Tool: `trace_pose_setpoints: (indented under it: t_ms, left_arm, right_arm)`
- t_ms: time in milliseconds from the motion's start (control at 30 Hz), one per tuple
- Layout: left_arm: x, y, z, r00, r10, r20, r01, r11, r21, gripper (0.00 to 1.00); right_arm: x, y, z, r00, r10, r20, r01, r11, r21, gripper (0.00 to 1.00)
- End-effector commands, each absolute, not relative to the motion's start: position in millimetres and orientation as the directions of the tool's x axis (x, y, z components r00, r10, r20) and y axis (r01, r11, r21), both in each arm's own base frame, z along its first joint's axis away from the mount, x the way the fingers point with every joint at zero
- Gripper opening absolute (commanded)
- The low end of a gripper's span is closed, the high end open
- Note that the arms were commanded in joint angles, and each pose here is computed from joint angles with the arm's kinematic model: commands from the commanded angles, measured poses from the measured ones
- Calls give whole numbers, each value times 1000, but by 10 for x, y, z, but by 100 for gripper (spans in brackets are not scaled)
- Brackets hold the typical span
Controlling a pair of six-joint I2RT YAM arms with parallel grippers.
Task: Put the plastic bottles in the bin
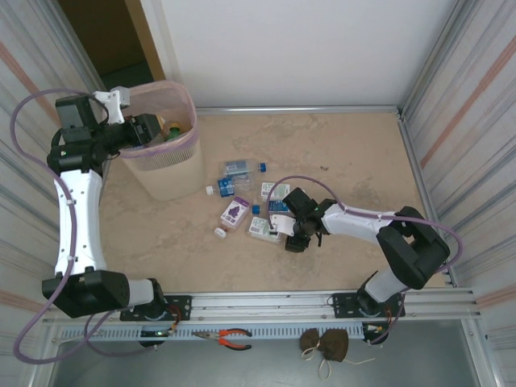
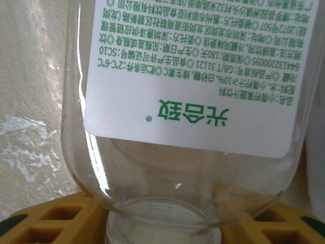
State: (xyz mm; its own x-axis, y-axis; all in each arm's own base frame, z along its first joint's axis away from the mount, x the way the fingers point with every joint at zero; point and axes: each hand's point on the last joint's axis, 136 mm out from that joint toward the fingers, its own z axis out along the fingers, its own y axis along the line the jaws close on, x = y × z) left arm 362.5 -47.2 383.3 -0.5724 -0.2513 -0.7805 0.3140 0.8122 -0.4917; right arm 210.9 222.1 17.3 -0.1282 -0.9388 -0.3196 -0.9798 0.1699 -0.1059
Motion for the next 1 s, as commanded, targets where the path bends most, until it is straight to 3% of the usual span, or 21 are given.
trace_pose_setpoints:
  t_ms: [0, 233, 567, 733, 967]
  left_arm:
    - [3513, -511, 3967, -544, -259, -798, 346, 797, -495, 45]
    - [3455, -559, 4056, -508, -263, -820, 386, 781, -490, 45]
    - [3219, -868, 4461, -327, -249, -912, 623, 668, -406, 52]
    - [3012, -1176, 4688, -205, -206, -957, 743, 604, -289, 61]
    - [2710, -1598, 4923, -61, -182, -981, 859, 491, -144, 76]
  right_arm:
    - [2047, 2273, 165, -145, -929, -340, -979, 185, -87, 46]
    - [2005, 2261, 437, -171, -902, -397, -970, 225, -92, 37]
    - [2070, 2499, 1487, -200, -671, -714, -939, 339, -55, 35]
    - [2120, 2626, 2176, -160, -485, -860, -926, 375, -39, 34]
    - [2074, 2719, 3058, -63, -250, -966, -925, 377, -37, 33]
